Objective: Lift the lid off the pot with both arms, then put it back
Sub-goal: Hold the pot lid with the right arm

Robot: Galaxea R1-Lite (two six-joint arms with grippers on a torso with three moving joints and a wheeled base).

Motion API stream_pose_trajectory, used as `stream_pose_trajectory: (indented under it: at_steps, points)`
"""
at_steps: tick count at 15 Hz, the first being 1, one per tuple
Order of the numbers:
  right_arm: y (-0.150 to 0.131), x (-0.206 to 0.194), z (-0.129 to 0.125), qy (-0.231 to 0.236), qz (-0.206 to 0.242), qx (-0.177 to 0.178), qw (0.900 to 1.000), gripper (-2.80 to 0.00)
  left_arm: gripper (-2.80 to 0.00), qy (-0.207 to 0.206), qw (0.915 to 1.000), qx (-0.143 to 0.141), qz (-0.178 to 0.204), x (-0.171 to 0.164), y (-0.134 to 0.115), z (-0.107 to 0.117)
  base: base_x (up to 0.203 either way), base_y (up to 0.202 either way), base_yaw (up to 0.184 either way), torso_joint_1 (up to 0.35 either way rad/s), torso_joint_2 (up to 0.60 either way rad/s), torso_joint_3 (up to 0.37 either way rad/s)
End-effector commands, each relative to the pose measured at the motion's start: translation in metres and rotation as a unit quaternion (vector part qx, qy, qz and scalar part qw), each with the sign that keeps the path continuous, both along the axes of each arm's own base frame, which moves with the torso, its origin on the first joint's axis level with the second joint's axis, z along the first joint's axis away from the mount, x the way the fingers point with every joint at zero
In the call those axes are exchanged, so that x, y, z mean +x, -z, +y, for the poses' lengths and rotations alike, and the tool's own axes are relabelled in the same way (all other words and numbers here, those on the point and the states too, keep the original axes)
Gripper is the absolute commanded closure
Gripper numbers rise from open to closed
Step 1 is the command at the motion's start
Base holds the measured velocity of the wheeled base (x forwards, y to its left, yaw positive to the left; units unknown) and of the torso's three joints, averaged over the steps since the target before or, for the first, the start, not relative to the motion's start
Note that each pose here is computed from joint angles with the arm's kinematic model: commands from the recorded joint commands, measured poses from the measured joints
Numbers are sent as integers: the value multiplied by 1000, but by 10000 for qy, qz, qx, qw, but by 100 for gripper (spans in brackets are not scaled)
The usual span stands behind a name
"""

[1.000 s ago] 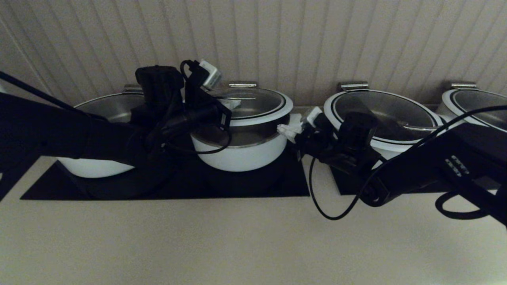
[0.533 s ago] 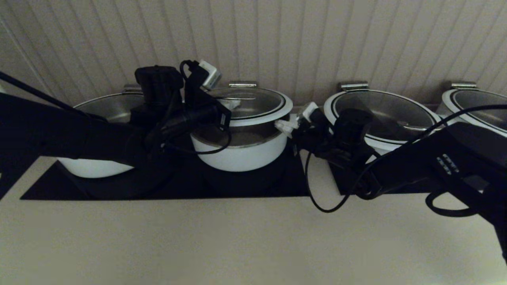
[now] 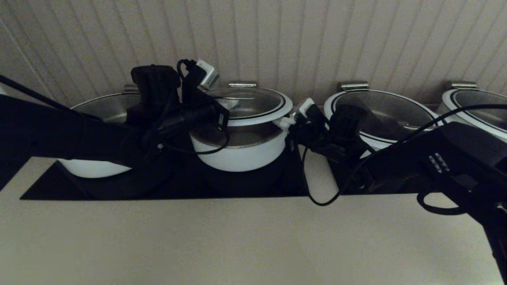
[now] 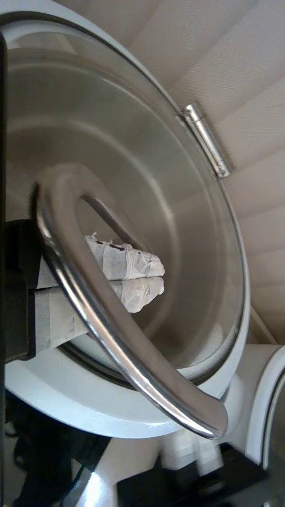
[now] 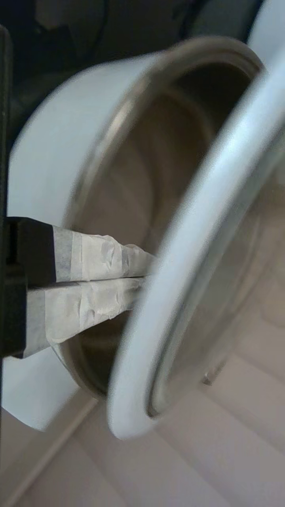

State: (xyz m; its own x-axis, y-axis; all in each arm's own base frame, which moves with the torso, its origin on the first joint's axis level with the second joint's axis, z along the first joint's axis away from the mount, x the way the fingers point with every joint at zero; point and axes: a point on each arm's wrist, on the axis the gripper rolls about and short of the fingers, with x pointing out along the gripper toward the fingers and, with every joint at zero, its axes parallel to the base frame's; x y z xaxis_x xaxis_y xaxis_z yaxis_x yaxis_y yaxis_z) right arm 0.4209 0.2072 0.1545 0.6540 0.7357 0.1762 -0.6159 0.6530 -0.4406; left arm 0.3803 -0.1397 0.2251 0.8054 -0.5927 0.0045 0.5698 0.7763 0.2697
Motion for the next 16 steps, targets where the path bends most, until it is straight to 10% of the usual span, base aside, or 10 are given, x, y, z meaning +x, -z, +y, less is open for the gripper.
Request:
stream_pose_trajectory:
  at_steps: [1,16]
  points:
    - [1,4,2,-6,-70,18,10000,0,0,11,10000,23,47,-8,1,3,0,0,0,0,0,0]
    - [5,6,2,2,-35,2,10000,0,0,19,9993,144,352,-29,14,10,0,0,0,0,0,0]
